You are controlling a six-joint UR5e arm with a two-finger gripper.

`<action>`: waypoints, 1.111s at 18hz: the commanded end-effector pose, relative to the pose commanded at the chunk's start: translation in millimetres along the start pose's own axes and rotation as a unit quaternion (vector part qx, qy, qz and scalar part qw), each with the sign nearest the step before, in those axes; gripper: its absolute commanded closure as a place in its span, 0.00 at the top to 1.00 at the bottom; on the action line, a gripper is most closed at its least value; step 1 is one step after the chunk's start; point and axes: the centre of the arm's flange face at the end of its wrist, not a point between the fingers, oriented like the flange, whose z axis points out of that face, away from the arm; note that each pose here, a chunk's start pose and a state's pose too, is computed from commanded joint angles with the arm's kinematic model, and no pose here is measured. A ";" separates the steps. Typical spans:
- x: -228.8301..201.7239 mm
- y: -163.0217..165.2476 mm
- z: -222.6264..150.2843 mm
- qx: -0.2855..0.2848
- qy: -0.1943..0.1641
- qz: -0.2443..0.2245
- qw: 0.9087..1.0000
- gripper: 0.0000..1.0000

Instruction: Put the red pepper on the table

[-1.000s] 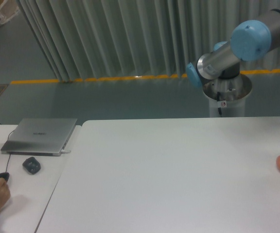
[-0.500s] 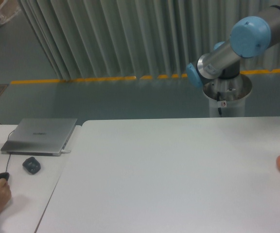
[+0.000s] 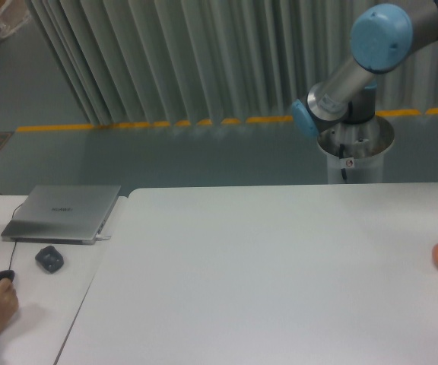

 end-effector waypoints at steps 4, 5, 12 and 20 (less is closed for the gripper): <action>54.7 1.6 -19.3 0.002 0.017 0.023 1.000 0.52; 68.2 4.4 -21.9 -0.001 0.022 0.027 0.999 0.52; 157.3 33.4 -27.8 -0.024 0.057 0.072 0.996 0.52; 196.5 59.9 -14.9 -0.095 0.026 0.174 0.980 0.52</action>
